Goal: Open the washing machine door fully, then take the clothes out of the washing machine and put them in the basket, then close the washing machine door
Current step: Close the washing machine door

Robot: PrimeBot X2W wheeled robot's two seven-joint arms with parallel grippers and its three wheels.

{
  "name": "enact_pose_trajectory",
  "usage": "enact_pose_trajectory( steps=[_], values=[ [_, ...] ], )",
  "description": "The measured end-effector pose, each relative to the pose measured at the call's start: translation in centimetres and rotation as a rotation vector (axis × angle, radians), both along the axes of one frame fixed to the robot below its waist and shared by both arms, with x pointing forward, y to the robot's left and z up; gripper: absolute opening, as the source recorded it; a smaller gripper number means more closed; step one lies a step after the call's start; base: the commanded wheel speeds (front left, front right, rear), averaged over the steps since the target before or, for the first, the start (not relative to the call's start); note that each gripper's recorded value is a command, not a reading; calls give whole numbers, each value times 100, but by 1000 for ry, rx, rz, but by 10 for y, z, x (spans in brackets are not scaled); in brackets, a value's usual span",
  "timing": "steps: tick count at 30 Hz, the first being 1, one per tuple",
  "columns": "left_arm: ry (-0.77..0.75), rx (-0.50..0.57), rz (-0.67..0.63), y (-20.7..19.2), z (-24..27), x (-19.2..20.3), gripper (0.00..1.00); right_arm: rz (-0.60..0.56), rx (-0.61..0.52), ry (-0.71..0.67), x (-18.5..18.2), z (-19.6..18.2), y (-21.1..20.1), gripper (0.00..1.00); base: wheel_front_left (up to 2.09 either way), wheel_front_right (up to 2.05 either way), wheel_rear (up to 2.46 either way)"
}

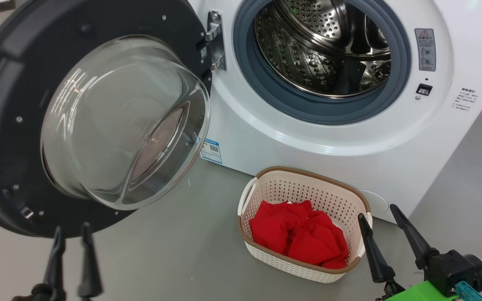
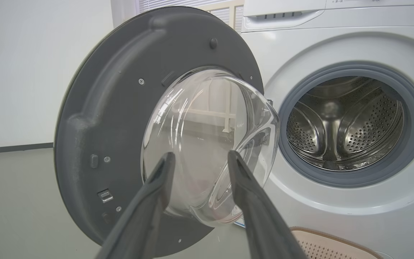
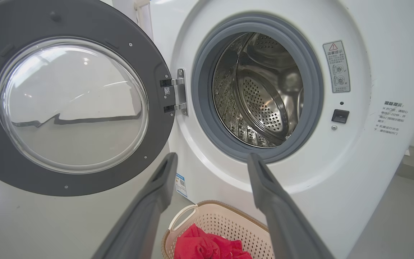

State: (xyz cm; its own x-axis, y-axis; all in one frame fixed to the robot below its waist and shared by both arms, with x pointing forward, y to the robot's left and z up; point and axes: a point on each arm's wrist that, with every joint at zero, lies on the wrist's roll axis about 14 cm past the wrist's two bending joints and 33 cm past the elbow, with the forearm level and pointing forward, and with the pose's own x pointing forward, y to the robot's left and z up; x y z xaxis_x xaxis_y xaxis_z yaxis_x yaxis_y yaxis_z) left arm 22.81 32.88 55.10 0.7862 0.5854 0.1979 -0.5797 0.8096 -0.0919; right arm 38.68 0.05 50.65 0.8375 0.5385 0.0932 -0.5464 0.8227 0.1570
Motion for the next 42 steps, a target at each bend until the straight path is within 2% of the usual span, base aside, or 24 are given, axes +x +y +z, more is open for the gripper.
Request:
enact_pose_trajectory(
  steps=[5, 13, 23, 35, 39, 40, 42],
  values=[
    [-59, 32, 15, 5, 21, -1, 0, -7, -2, 4, 0, -1, -3, 100, 0, 0, 0],
    [-181, 138, 93, 37, 73, -10, 0, -22, -4, -4, -2, 1, -8, 100, 0, 0, 0],
    [-421, 103, 178, 99, 133, -28, 0, -42, -5, -12, -3, 4, -15, 100, 0, 0, 0],
    [-554, -233, 202, 172, 138, -15, 0, -68, -5, -6, -3, 2, -24, 100, 0, 0, 0],
    [-592, -409, 204, 193, 127, -6, 0, -80, -7, -1, -3, 0, -28, 100, 0, 0, 0],
    [-622, -514, 195, 201, 120, 0, 0, -86, -8, 1, -3, 0, -30, 100, 0, 0, 0],
    [-647, -639, 179, 206, 111, 9, 0, -91, -8, 1, -3, 0, -32, 100, 0, 0, 0]
  ],
)
